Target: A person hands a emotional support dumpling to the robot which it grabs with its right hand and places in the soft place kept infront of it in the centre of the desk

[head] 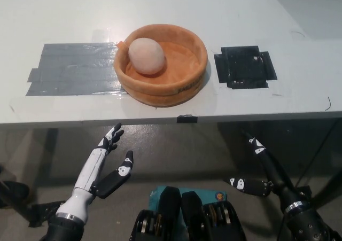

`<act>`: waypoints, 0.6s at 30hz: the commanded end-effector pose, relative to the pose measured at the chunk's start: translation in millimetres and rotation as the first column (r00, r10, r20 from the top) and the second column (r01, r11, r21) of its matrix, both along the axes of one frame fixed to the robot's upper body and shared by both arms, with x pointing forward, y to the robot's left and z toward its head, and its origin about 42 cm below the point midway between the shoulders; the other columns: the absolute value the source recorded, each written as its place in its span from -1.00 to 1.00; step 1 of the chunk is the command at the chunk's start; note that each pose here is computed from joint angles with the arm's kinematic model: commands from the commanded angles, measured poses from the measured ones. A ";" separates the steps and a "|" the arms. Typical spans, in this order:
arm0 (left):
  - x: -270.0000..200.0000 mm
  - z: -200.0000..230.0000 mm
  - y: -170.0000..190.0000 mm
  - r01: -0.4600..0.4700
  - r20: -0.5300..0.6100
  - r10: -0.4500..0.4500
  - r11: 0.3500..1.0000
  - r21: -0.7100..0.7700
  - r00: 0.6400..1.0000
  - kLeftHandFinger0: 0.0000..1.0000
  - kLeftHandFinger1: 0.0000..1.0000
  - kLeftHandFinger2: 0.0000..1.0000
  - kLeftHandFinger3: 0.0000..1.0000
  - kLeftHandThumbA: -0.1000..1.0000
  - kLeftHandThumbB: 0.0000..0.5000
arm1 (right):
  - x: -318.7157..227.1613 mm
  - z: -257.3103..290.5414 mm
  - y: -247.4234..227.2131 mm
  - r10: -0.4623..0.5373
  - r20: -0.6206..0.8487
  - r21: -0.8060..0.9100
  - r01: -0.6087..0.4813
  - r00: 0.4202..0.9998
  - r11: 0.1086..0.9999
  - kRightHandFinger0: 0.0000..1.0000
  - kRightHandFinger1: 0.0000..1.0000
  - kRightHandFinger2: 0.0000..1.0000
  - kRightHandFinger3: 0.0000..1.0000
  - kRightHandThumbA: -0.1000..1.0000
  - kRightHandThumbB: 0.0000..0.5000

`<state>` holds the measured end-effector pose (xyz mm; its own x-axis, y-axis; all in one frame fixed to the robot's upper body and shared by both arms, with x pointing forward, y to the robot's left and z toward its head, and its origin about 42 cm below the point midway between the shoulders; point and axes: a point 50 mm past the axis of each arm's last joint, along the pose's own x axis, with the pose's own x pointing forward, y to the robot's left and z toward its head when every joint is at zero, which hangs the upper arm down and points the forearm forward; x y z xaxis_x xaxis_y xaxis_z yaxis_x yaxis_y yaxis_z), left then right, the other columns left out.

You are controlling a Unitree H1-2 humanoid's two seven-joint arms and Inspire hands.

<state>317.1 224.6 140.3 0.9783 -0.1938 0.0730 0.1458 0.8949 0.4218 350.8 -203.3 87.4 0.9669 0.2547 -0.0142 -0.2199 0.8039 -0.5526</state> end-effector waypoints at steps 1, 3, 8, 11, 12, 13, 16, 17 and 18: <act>-0.6 8.1 1.7 0.012 0.039 -0.012 1.000 0.002 0.999 1.00 1.00 1.00 1.00 0.04 -1.00 | 0.4 9.8 5.5 0.022 0.051 0.035 -0.024 0.998 0.999 1.00 1.00 1.00 1.00 0.86 -0.02; -0.3 7.7 2.3 0.011 0.040 -0.011 1.000 0.000 0.999 1.00 1.00 1.00 1.00 0.03 -1.00 | 0.9 9.8 5.9 0.023 0.051 0.035 -0.025 0.998 0.999 1.00 1.00 1.00 1.00 0.87 0.02; 1.0 6.7 2.5 0.011 0.045 -0.011 1.000 0.000 0.999 1.00 1.00 1.00 1.00 0.05 -1.00 | 1.5 10.2 6.2 0.024 0.049 0.033 -0.026 0.998 0.999 1.00 1.00 1.00 1.00 0.88 0.04; -0.4 6.3 2.6 0.008 0.035 -0.008 1.000 0.002 0.999 1.00 1.00 1.00 1.00 0.04 -1.00 | 0.7 8.8 6.7 0.026 0.040 0.032 -0.027 0.999 0.999 1.00 1.00 1.00 1.00 0.89 0.05; -0.8 6.5 2.6 0.008 0.034 -0.009 1.000 0.005 0.999 1.00 1.00 1.00 1.00 0.05 -1.00 | 0.4 8.6 6.8 0.027 0.040 0.033 -0.028 0.999 0.999 1.00 1.00 1.00 1.00 0.89 0.04; -1.3 6.7 2.6 0.008 0.032 -0.008 1.000 0.006 0.999 1.00 1.00 1.00 1.00 0.08 -1.00 | 0.2 8.4 6.8 0.026 0.040 0.032 -0.028 0.999 0.999 1.00 1.00 1.00 1.00 0.88 0.03; -2.1 6.3 3.2 0.007 0.034 -0.007 1.000 0.003 0.999 1.00 1.00 1.00 1.00 0.09 -1.00 | 0.6 8.1 7.4 0.027 0.039 0.031 -0.028 0.999 0.999 1.00 1.00 1.00 1.00 0.87 0.02; -2.3 6.0 3.2 0.006 0.036 -0.006 1.000 0.000 0.999 1.00 1.00 1.00 1.00 0.06 -1.00 | 0.5 8.1 7.5 0.028 0.039 0.031 -0.029 0.999 0.999 1.00 1.00 1.00 1.00 0.87 0.02; -2.5 6.4 3.0 0.006 0.037 -0.006 1.000 -0.003 0.999 1.00 1.00 1.00 1.00 0.04 -1.00 | 0.5 8.2 7.5 0.030 0.043 0.029 -0.031 0.999 0.999 1.00 1.00 1.00 1.00 0.87 0.00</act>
